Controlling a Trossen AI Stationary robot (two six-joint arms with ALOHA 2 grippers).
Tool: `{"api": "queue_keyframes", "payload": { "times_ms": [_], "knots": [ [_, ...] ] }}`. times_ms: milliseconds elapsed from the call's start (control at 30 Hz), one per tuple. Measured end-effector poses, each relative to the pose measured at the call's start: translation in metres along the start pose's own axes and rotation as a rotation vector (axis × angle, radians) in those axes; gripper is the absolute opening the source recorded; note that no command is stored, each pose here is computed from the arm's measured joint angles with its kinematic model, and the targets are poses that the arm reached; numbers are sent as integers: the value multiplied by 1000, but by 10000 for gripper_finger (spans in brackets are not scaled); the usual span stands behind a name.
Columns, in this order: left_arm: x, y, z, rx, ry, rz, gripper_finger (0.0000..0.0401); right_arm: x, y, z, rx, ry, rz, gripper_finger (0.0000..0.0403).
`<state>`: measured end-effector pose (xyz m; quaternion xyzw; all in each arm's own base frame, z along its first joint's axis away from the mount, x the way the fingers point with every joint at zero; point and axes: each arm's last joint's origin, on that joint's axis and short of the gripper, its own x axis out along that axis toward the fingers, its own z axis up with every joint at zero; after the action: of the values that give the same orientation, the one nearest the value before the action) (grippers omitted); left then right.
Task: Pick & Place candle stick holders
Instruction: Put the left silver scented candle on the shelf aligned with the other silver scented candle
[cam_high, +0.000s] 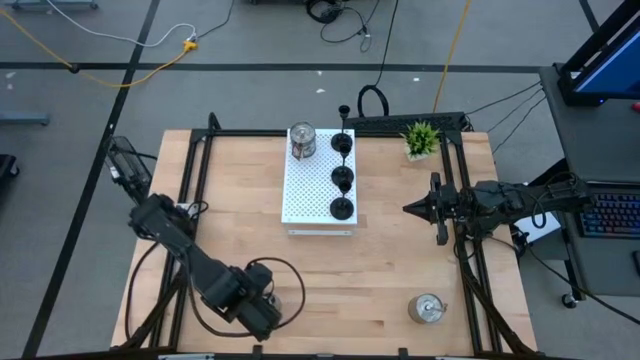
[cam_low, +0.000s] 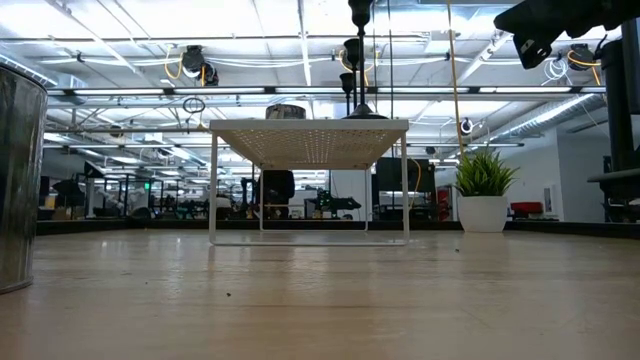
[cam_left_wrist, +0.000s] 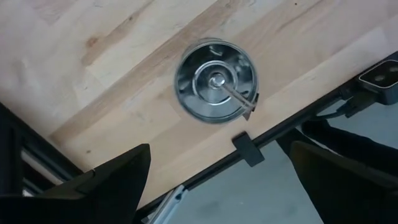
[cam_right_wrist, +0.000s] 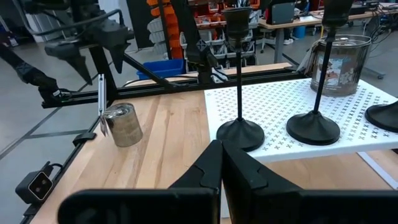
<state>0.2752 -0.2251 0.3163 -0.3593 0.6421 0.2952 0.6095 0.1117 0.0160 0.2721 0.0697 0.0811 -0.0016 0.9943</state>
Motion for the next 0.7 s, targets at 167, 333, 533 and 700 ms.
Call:
{"api": "queue_keyframes", "payload": {
  "times_ms": [167,333,533,700],
  "knots": [
    [10,-7,0,-1,-5,8,398,0,0,0,0,0,0,0],
    [28,-10,2,-14,7,6,400,0,0,0,0,0,0,0],
    [52,-12,4,-15,32,-4,400,0,0,0,0,0,0,0],
    [62,-10,10,-31,31,12,400,0,0,0,0,0,0,0]
  ]
}}
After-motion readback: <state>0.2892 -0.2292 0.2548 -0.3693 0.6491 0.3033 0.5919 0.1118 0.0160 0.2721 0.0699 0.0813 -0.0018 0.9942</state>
